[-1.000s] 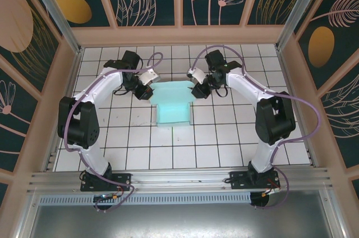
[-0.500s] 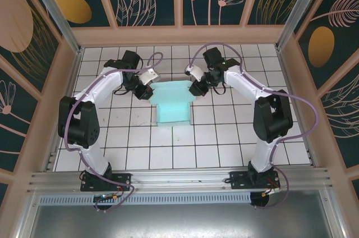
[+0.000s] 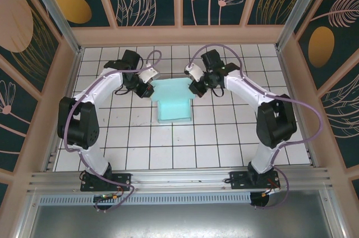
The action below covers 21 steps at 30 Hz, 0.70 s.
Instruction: Fold the paper box
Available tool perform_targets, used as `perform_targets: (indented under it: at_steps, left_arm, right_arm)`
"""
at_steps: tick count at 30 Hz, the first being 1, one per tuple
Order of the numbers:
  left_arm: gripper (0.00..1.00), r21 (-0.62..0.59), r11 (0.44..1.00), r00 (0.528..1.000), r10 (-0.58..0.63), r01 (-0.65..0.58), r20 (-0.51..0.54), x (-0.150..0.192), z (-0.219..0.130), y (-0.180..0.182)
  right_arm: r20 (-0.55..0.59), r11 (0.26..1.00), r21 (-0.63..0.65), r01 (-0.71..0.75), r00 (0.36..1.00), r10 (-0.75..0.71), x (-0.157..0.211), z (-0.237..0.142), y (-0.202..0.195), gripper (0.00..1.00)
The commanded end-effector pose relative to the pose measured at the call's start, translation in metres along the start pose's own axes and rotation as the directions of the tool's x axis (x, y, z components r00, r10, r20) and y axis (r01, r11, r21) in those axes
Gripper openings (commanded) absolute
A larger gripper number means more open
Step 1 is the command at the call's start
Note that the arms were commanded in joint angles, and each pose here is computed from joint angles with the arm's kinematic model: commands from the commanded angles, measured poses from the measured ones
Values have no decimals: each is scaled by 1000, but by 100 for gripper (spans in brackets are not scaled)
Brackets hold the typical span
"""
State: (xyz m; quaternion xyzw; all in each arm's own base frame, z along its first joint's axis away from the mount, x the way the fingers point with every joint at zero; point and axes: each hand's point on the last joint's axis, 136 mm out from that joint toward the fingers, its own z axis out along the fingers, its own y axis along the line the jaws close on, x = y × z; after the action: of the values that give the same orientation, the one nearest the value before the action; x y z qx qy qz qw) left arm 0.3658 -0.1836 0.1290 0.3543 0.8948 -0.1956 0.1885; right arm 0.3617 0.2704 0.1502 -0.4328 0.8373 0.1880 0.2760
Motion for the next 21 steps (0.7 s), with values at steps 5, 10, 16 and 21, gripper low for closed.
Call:
perform_targets:
  at_steps: [5,10,16,21]
  left_arm:
    - [0,-152,983,960,-55,100,276,-59,-33,10]
    - [0,-182,971,922,-79,157,379,-71,-32,5]
    - [0,-230,942,882,-116,244,457,-72,-20,8]
    - [0,-161,947,846,-162,278,508,-88,-8,-5]
  right_arm:
    - [223,939,276,-203,964,142,-36,-18,-18,0]
    - [347,866,310,-392,895,281,-45,-15,-22,0]
    - [437,779,330,-533,818,375,-50,-3,-26,0]
    - [455,720,336,-607,774,441,-49,14,-32,0]
